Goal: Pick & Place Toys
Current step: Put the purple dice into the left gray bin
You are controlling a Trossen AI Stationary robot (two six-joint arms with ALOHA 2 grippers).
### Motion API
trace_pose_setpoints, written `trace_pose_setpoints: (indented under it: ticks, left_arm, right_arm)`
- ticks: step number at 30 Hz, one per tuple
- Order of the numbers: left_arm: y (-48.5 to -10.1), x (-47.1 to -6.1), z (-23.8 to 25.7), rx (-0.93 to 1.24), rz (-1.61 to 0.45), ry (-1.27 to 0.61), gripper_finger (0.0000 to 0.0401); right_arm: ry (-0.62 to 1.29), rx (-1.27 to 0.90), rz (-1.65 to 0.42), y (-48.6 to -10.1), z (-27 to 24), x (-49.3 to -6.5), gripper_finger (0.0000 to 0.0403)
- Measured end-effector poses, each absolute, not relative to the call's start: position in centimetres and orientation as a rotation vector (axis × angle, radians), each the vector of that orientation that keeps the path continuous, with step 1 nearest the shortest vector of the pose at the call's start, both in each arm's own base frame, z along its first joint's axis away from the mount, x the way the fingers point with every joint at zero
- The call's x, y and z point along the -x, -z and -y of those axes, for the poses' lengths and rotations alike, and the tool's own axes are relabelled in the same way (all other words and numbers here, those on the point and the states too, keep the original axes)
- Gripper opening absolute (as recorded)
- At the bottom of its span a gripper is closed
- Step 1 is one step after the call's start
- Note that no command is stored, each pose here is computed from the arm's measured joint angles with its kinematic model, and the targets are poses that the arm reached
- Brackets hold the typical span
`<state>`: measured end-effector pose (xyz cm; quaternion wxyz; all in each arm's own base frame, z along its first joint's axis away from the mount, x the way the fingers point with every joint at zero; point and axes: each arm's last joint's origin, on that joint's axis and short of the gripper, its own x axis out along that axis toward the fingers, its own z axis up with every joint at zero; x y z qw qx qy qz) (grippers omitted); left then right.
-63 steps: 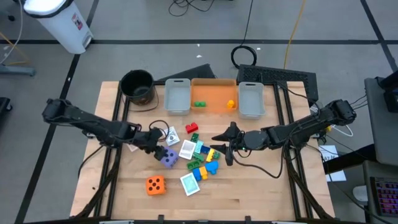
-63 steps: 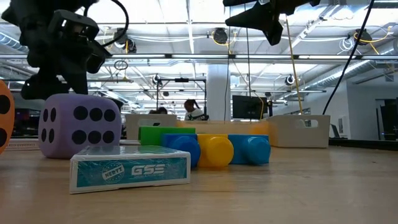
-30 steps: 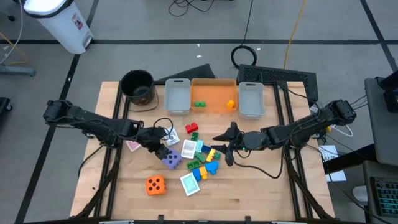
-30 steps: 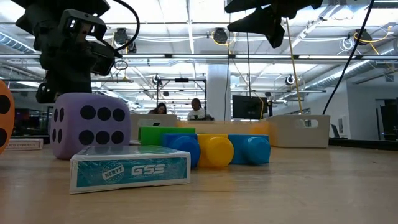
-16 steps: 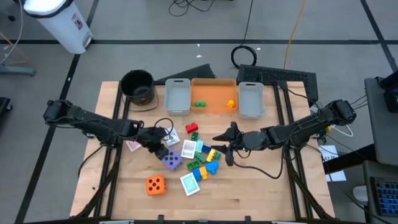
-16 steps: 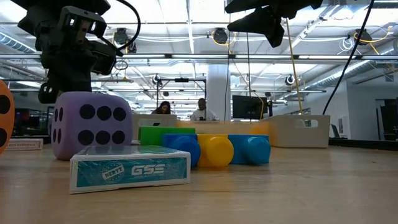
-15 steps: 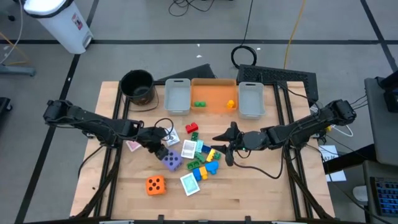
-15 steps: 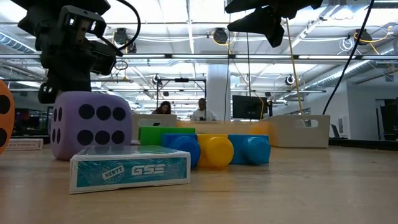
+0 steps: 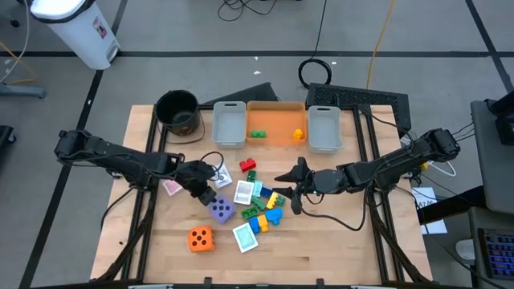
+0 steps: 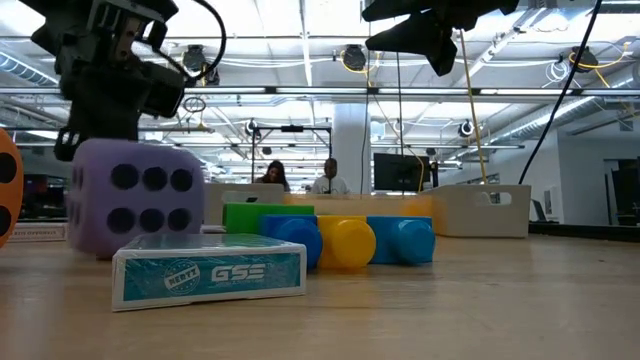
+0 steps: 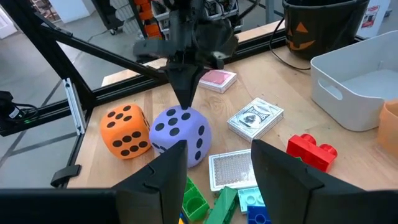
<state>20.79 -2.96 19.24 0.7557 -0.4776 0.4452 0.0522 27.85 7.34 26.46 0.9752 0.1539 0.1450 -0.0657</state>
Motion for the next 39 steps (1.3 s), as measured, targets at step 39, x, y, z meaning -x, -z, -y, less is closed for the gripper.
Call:
trace_pose_setpoints:
  ticks: [39]
  left_arm:
    - [-19.9, -20.1, -0.4, 1.049, -0.893, -0.251, 0.0067]
  right_arm:
    - [0.132, -0.29, -0.306, -26.3, -7.3, -27.8, 0.0166]
